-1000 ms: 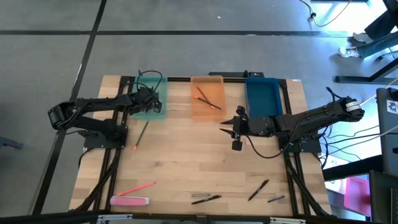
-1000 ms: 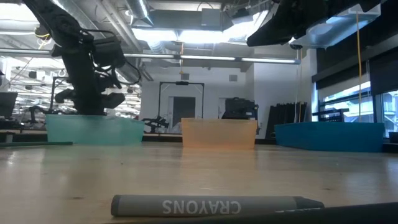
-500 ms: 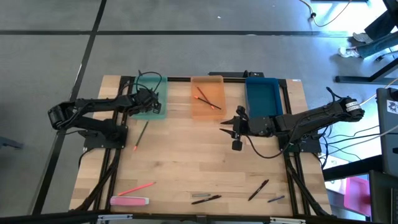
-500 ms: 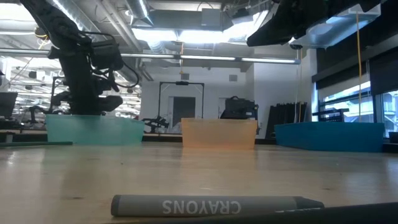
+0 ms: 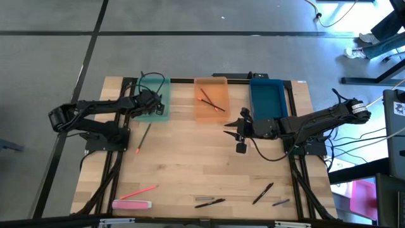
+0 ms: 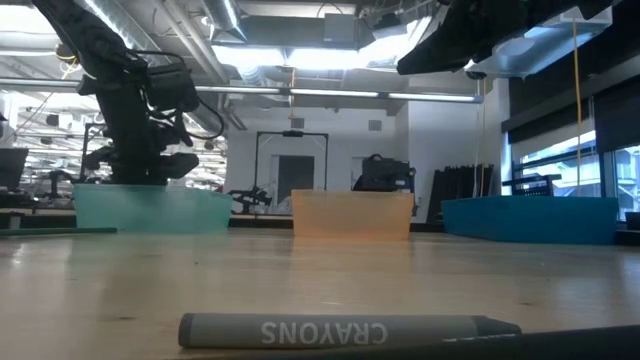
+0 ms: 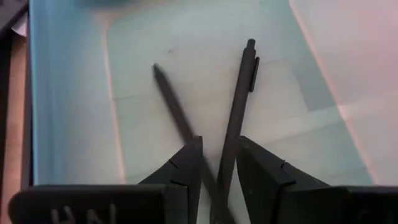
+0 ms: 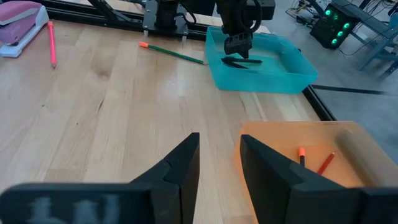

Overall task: Sort crayons/erasers/pens/pencils in bins
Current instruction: Put the green pencil into the orange bin

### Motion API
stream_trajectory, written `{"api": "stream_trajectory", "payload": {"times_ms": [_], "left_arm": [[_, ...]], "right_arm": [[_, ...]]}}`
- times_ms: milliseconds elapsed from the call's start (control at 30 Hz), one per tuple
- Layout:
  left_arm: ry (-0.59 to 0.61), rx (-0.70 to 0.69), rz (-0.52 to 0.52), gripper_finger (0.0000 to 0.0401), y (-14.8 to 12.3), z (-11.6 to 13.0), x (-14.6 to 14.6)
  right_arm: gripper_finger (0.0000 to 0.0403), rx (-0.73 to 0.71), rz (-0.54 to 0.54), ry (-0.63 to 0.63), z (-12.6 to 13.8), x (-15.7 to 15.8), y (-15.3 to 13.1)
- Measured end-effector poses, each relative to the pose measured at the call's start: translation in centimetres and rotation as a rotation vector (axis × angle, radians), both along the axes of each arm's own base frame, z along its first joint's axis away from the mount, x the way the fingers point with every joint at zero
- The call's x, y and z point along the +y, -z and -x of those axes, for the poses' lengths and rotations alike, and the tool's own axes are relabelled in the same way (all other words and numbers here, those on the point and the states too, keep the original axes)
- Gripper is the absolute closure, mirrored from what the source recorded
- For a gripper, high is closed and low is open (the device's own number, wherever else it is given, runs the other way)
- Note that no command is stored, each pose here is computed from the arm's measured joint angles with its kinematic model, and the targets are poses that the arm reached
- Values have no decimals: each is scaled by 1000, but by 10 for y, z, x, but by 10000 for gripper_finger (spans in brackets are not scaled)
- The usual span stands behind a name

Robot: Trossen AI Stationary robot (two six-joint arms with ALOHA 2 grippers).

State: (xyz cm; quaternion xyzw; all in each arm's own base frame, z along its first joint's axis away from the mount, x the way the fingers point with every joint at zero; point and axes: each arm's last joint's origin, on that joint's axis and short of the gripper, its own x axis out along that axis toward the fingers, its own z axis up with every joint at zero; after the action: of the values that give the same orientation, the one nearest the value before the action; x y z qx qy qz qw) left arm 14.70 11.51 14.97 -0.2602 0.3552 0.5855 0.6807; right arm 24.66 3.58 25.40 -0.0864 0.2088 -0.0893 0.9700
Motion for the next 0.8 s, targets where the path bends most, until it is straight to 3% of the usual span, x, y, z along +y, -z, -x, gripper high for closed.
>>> {"api": "stream_trajectory", "payload": {"times_ms": [333, 567, 800], "left_arm": [[194, -44, -67, 314, -31, -13, -18], [372, -96, 48, 311, -35, -16, -63], [380, -111, 249, 315, -30, -7, -105]], "right_arm": [[282, 0, -1, 0, 0, 0, 0], [282, 1, -20, 9, 0, 0, 1], [282, 8, -19, 10, 0, 0, 1]]}}
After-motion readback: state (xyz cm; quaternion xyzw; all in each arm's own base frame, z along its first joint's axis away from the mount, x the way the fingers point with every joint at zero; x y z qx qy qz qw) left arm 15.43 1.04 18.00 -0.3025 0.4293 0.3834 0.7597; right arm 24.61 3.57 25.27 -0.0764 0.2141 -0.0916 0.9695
